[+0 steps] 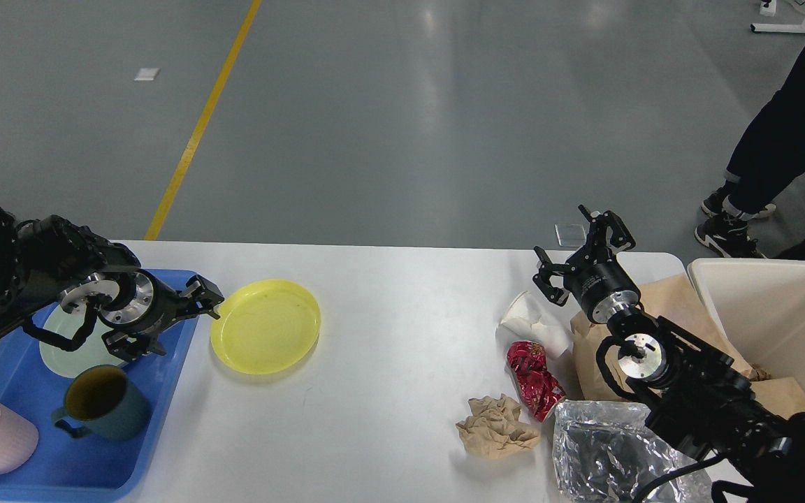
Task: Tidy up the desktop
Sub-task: 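Lower the left gripper to the rim of the yellow plate, then grip the yellow plate rim with the left gripper, then lift the yellow plate and lay it onto the green plate, then open the left gripper to release the yellow plate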
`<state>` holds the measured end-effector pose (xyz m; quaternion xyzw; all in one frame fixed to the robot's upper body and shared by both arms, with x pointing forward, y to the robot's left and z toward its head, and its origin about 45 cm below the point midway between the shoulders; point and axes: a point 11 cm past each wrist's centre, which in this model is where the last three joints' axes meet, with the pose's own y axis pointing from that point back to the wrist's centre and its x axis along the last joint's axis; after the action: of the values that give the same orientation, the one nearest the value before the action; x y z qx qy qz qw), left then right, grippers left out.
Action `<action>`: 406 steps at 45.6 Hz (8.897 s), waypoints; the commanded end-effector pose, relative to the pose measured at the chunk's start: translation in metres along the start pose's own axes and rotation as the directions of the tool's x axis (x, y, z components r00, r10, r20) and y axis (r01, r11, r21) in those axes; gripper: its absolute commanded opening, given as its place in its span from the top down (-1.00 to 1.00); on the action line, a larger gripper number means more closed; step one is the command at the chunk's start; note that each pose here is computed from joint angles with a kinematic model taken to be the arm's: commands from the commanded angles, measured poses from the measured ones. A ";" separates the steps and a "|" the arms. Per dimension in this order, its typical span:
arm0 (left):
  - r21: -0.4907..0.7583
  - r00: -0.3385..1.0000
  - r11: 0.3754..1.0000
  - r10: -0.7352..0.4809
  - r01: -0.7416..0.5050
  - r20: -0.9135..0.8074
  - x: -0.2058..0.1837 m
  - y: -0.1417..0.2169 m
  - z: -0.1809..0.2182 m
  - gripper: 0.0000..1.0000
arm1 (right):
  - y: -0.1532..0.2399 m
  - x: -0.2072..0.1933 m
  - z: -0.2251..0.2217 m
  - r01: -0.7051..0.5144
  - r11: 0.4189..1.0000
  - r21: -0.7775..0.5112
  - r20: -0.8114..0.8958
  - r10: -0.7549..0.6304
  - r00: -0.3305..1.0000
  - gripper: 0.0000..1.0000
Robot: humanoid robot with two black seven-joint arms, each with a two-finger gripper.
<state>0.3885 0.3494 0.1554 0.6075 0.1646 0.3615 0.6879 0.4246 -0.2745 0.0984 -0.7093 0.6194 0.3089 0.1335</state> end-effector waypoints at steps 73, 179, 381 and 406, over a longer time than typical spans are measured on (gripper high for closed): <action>-0.063 0.998 0.997 0.036 -0.039 -0.047 -0.036 -0.063 -0.002 -0.87 | 0.000 0.000 0.000 0.000 1.000 0.000 0.000 0.000 1.000 -1.00; -0.033 0.995 0.995 -0.099 0.098 -0.022 -0.052 -0.063 -0.009 0.96 | 0.000 0.000 0.000 0.000 1.000 0.000 0.000 0.000 1.000 -1.00; 0.188 0.974 0.961 0.218 -0.204 -0.062 0.107 0.031 -0.152 0.20 | 0.000 0.000 0.000 0.000 1.000 0.000 0.000 0.000 1.000 -1.00; 0.170 0.987 0.977 0.143 -0.129 -0.076 0.101 0.035 -0.141 -0.90 | 0.000 0.000 0.000 0.000 1.000 0.000 0.000 0.000 1.000 -1.00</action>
<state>0.3513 0.5290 0.1773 0.6633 0.1682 0.4337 0.5861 0.4246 -0.2745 0.0984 -0.7092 0.6194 0.3090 0.1337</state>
